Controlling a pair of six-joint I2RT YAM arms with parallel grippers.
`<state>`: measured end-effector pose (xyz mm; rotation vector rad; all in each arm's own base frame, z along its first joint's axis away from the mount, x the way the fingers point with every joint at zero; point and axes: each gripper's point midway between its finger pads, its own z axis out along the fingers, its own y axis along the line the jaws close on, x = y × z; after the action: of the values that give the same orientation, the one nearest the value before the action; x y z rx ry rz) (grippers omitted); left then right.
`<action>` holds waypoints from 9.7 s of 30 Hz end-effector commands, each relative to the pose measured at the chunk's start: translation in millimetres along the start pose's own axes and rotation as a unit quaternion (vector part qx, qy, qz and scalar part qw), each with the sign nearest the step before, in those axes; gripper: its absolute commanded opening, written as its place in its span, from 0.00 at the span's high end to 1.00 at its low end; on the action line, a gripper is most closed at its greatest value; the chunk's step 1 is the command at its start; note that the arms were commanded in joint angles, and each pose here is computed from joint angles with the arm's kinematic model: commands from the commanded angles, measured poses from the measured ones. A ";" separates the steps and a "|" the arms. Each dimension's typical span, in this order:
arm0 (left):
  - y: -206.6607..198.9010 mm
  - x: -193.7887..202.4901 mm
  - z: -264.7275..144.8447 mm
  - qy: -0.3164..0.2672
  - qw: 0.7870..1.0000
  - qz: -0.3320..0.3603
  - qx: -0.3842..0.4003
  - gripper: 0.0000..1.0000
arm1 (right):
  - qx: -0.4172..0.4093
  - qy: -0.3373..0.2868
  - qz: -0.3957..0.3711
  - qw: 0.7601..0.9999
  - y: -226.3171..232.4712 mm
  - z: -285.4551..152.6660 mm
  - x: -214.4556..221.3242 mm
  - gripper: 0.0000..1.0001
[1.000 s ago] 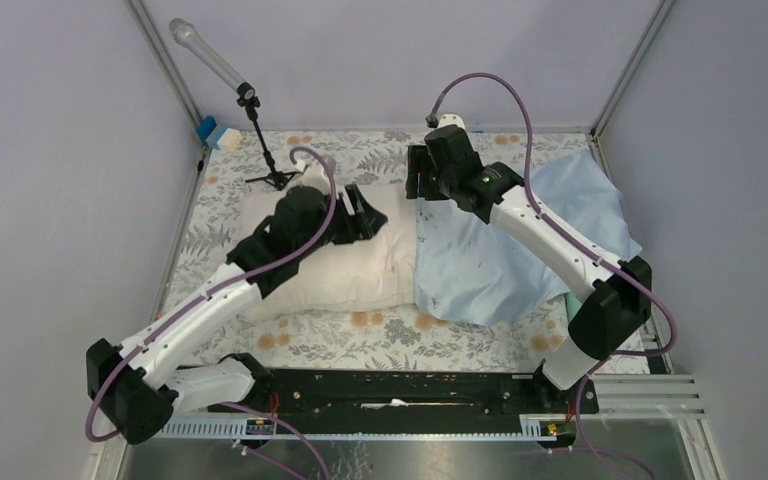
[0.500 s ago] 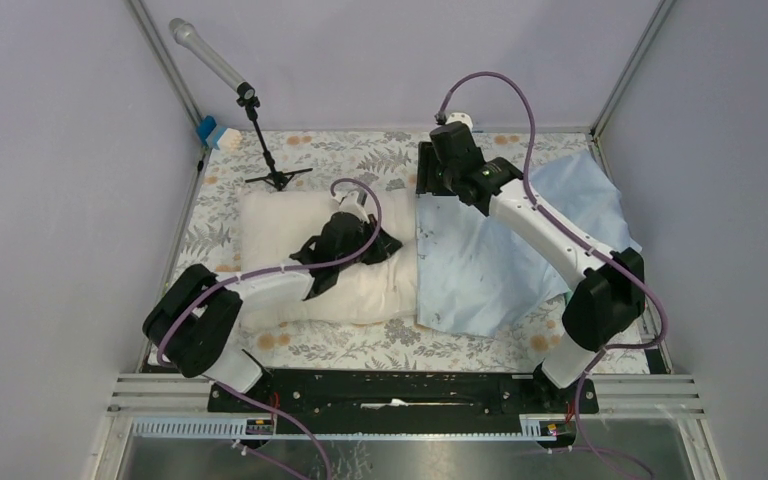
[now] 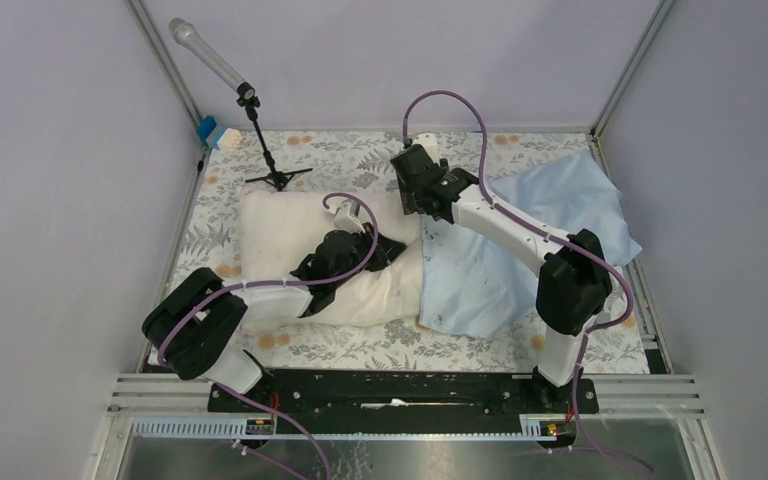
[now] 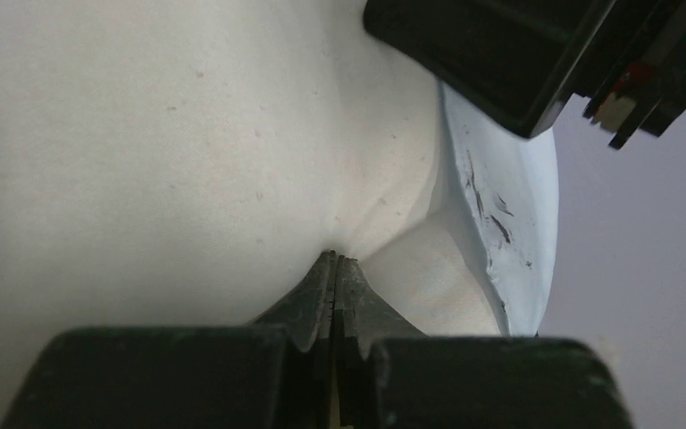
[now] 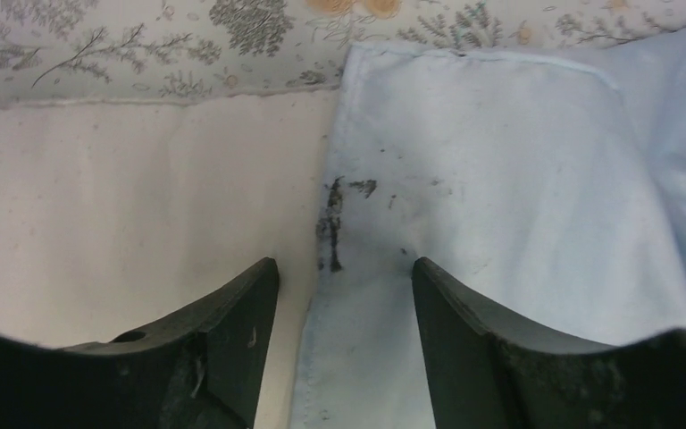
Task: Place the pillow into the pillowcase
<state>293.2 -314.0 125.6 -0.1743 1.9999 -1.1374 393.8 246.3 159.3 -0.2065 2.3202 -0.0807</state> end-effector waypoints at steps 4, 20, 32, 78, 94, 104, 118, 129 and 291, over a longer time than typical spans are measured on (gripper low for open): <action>59.4 83.0 -23.2 0.132 0.987 -0.005 -0.090 1.00 | 0.086 -0.030 -0.031 0.995 -26.8 3.3 -25.7 0.52; 64.2 118.5 -25.6 0.156 0.984 -0.005 -0.081 1.00 | -0.153 -0.071 -0.008 0.986 121.8 -87.8 -74.8 1.00; 28.5 81.0 -18.5 0.122 0.990 0.029 -0.064 1.00 | -0.184 -0.039 0.069 0.980 82.2 -62.9 -32.5 0.81; 43.5 -2.2 -126.7 0.007 0.956 0.140 -0.256 0.52 | -0.057 -0.126 0.007 0.990 21.9 -110.8 156.1 0.00; -112.2 -54.5 -151.9 0.036 0.974 0.217 -0.046 1.00 | -0.134 -0.215 -0.054 0.966 47.9 -211.8 18.1 1.00; -220.4 -85.5 -181.6 0.037 0.992 0.097 0.072 1.00 | -0.255 -0.259 -0.059 0.930 37.3 -335.4 -78.8 1.00; -0.4 -95.0 -70.1 0.084 0.992 -0.074 -0.059 1.00 | -0.303 -0.015 -0.021 0.953 119.7 -86.0 -53.5 0.83; 69.8 -160.5 -59.8 0.024 0.981 0.014 -0.192 0.99 | -0.208 -0.162 -0.014 0.964 64.3 -153.0 -160.2 0.15; 0.4 -124.7 -158.5 -0.185 0.963 -0.143 -0.135 1.00 | -0.092 -0.196 0.087 0.973 -22.8 -93.0 11.5 0.00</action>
<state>252.3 -149.6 190.8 -0.7900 1.9717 -0.8308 301.2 272.8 274.1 -0.3563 1.8926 0.2475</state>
